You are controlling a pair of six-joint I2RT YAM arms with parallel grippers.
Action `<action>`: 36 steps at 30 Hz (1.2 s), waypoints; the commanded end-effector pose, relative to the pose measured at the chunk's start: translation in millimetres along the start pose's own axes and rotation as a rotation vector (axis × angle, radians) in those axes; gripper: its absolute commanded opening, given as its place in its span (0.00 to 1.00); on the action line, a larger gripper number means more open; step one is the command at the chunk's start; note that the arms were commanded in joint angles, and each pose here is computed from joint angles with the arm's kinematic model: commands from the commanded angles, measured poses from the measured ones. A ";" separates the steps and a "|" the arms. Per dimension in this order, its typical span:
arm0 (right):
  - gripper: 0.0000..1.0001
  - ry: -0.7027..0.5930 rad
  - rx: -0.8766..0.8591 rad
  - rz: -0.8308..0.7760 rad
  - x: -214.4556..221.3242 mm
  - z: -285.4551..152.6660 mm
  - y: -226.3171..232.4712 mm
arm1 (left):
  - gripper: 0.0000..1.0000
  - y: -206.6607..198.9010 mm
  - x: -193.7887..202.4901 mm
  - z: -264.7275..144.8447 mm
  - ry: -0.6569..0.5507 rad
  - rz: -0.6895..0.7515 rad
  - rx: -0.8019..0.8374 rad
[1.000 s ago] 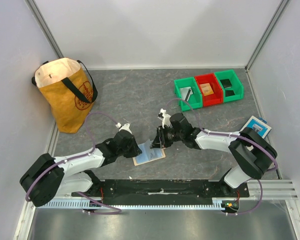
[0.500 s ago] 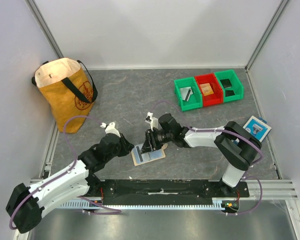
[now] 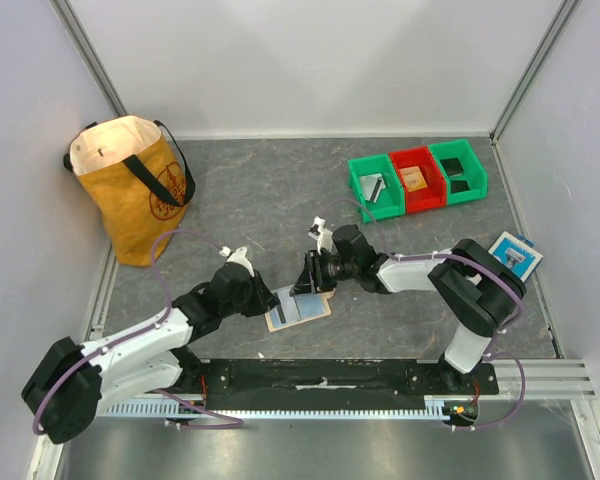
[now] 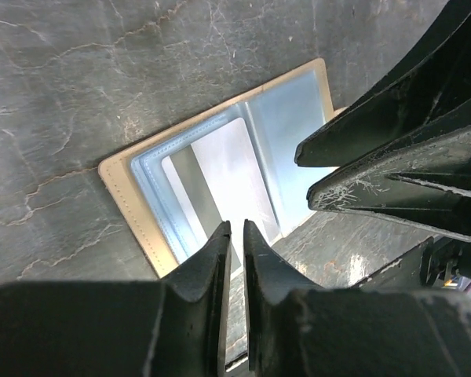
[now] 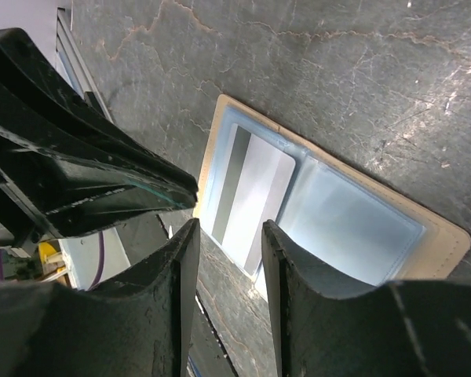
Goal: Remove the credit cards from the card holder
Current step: Remove the credit card from the card holder.
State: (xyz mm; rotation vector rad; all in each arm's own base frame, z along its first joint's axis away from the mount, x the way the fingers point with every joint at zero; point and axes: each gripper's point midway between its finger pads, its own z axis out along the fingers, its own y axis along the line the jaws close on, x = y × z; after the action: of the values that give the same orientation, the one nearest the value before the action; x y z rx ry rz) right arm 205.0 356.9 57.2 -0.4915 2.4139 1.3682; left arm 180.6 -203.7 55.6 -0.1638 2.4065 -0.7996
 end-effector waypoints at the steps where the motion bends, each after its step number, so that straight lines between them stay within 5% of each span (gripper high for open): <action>1: 0.43 -0.022 -0.056 -0.001 -3.6 6.8 4.9 | 0.15 -16.7 -1.1 7.8 0.022 -0.021 0.076; 22: 0.30 0.046 -0.085 0.093 28.3 21.6 -25.6 | 0.02 30.8 22.9 14.7 0.072 -0.188 0.015; 27: 0.19 0.037 -0.123 0.112 27.2 20.6 -22.9 | 0.02 34.2 22.6 13.1 0.062 -0.200 0.013; 31: 0.00 0.022 -0.132 0.115 22.6 15.8 -23.1 | 0.02 35.7 22.2 12.9 0.061 -0.207 0.009; 36: 0.00 -0.013 -0.117 0.127 13.5 4.2 -31.5 | 0.02 35.2 22.2 12.6 0.063 -0.205 0.013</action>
State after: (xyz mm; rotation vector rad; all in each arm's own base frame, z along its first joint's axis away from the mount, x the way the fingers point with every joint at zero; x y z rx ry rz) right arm 200.5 351.7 18.5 -0.3739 2.4379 1.5619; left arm 176.9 -193.6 24.1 -0.3550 2.4458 -0.9421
